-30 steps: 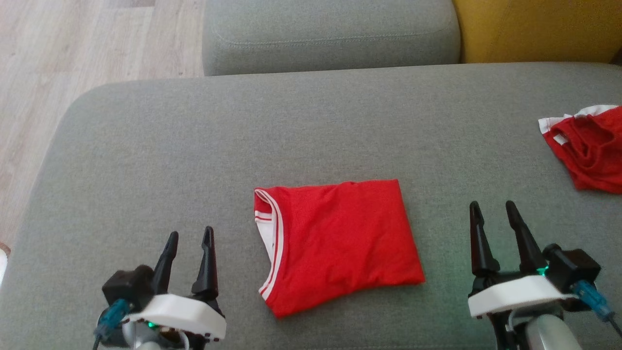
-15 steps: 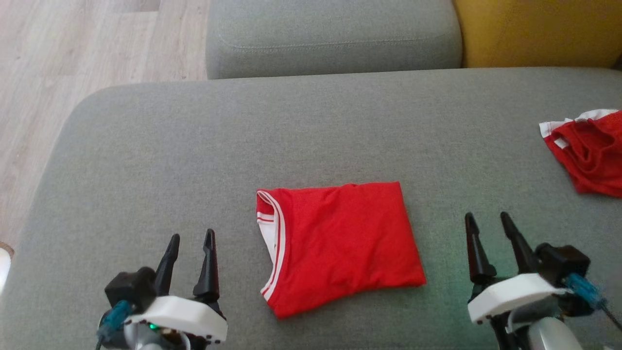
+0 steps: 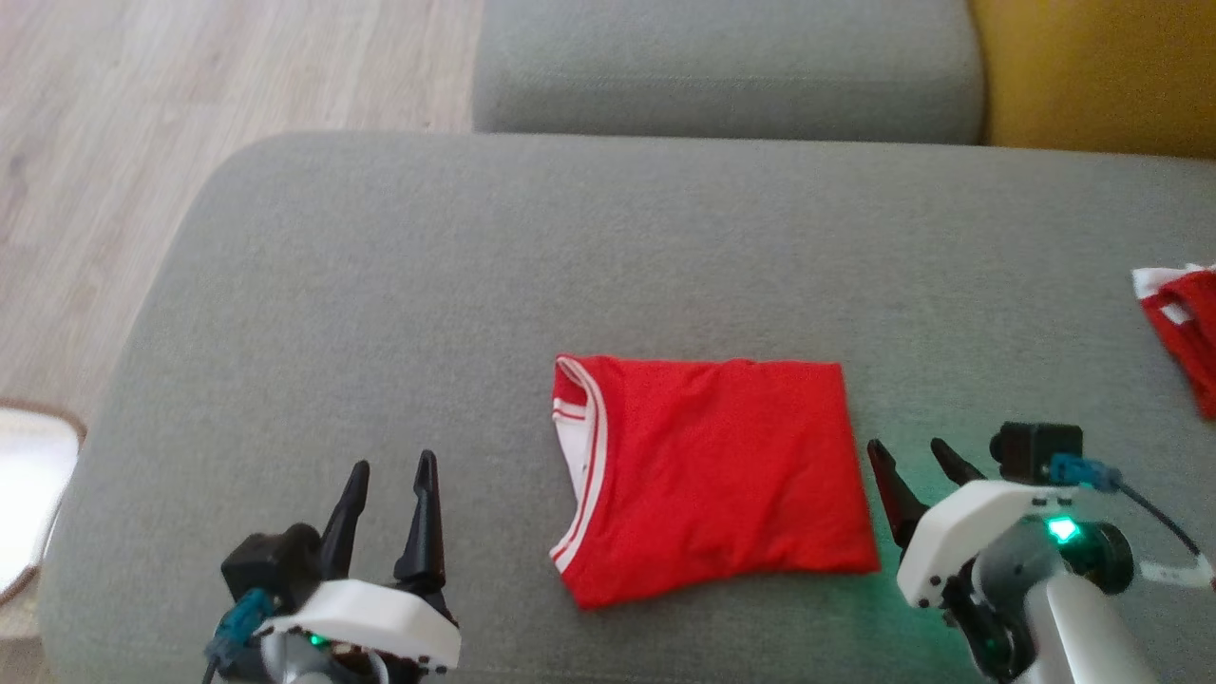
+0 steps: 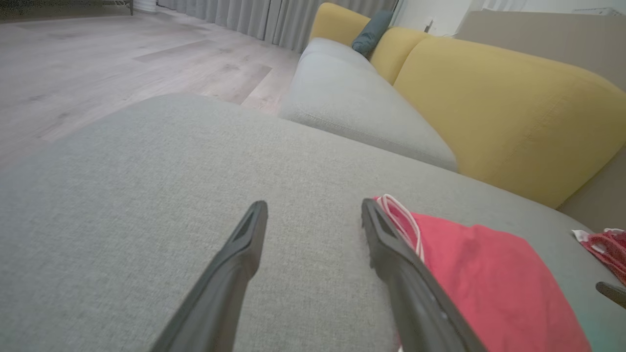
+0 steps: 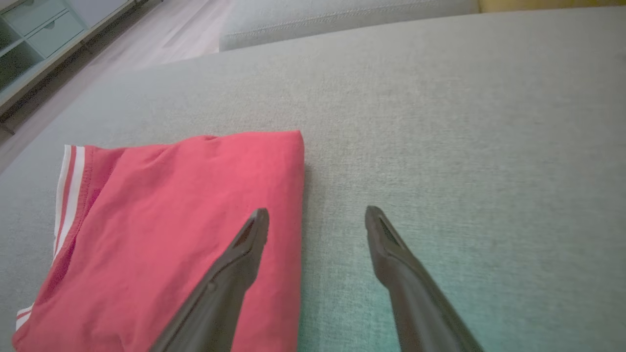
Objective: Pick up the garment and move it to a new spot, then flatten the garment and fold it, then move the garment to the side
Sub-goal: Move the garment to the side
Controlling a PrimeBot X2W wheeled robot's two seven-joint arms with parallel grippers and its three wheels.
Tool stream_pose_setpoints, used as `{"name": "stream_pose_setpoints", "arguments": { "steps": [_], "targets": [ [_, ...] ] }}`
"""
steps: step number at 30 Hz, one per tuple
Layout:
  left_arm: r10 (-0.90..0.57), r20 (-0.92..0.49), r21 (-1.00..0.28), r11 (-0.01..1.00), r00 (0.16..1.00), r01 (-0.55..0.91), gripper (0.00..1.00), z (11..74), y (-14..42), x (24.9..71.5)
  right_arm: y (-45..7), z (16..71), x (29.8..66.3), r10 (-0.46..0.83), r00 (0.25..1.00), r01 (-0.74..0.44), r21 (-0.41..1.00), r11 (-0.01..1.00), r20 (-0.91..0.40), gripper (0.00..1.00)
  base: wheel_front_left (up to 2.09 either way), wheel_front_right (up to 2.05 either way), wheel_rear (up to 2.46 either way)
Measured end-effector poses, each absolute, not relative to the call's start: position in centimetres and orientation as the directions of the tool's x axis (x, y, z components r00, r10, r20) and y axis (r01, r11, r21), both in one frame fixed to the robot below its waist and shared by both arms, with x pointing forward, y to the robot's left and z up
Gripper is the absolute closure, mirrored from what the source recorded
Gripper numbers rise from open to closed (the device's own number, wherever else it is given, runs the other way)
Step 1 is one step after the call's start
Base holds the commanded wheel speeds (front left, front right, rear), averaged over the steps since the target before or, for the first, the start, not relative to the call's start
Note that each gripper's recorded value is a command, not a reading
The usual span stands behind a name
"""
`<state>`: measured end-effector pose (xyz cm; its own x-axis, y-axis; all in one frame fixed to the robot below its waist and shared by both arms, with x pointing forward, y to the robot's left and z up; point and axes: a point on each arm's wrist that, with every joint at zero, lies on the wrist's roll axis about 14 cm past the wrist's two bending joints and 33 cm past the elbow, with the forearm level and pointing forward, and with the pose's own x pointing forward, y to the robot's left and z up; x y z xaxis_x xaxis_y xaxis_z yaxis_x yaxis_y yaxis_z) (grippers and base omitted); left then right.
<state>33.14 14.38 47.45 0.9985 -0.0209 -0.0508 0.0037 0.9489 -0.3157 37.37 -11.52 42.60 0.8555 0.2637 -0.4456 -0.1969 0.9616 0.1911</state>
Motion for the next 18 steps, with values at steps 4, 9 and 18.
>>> {"name": "stream_pose_setpoints", "arguments": {
  "steps": [4,9,18],
  "targets": [
    [0.001,-0.077,-0.315,0.949,0.997,-0.025,0.00,46.6,15.1,33.0,-10.5,40.6,38.0,0.292,0.794,-0.207,0.213,0.955,-0.534,0.00,0.00,0.00,0.00],
    [0.044,-0.114,-0.312,0.947,0.992,-0.078,0.00,45.5,16.3,32.9,-8.9,37.7,38.7,0.332,0.706,-0.207,0.266,0.942,-0.626,0.00,0.00,0.00,0.00],
    [0.068,-0.130,-0.303,0.947,0.989,-0.105,0.00,45.0,17.0,33.2,-7.0,37.0,39.6,0.386,0.658,-0.225,0.321,0.920,-0.646,1.00,0.00,0.00,0.00]
  ]
}}
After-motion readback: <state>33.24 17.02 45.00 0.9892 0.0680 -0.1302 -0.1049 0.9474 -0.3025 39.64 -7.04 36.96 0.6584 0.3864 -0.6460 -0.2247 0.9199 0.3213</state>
